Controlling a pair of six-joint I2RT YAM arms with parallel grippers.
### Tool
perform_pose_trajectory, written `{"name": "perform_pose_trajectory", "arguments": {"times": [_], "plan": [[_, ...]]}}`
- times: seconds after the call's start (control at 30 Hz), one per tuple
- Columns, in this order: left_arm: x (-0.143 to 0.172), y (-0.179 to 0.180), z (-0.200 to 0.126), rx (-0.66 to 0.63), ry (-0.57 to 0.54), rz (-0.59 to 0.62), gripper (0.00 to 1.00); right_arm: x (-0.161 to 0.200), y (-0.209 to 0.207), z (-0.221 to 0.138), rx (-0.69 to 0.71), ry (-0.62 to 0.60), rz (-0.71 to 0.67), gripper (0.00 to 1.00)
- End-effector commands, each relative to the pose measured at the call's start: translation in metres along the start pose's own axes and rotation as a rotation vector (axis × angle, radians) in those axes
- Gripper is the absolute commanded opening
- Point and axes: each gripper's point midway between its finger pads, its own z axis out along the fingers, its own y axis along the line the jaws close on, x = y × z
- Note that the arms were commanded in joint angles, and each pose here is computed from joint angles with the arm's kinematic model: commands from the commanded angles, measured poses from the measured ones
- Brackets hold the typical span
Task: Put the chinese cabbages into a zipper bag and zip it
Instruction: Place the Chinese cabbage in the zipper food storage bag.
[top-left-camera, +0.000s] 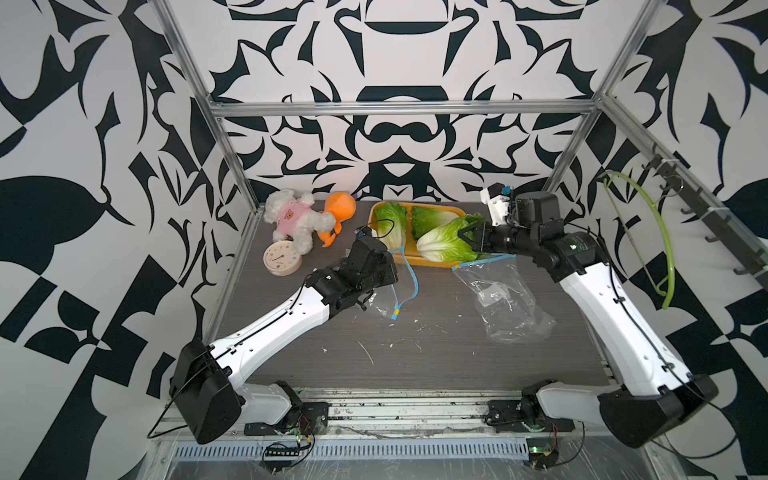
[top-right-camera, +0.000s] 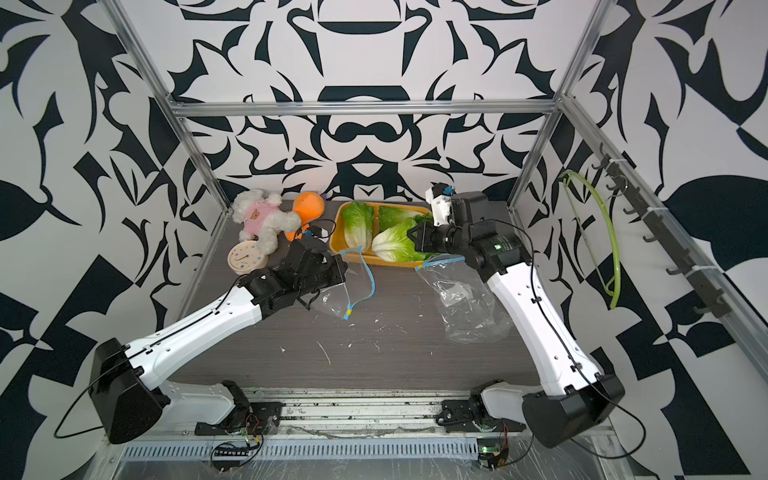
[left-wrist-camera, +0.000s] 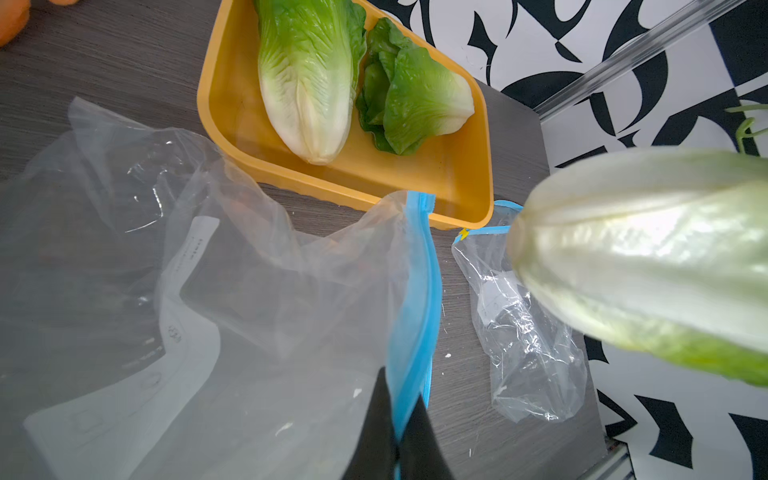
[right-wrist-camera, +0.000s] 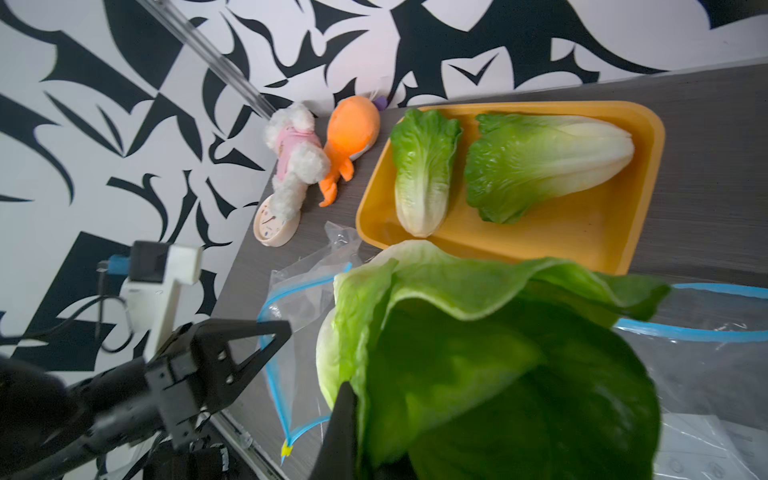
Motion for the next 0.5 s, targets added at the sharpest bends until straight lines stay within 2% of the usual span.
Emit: {"name": "perform_pose_trajectory", "arguments": {"times": [0.0,0.23,0.47], "plan": [[-0.011,-0.011,-0.009,0.047,-0.026,-0.009,0.0,0.008,0.022,-0.008,-0.071,-0.009,-0.013,0.0],[-0.014,-0.017,-0.011,0.06,-0.026,-0.003,0.0,0.032,0.044,0.018,-0.193,0.054,0.007,0.0],[-0.018,-0.02,-0.016,0.066,-0.035,0.001,0.0,0.061,0.046,0.048,-0.242,0.14,0.006,0.0]]}}
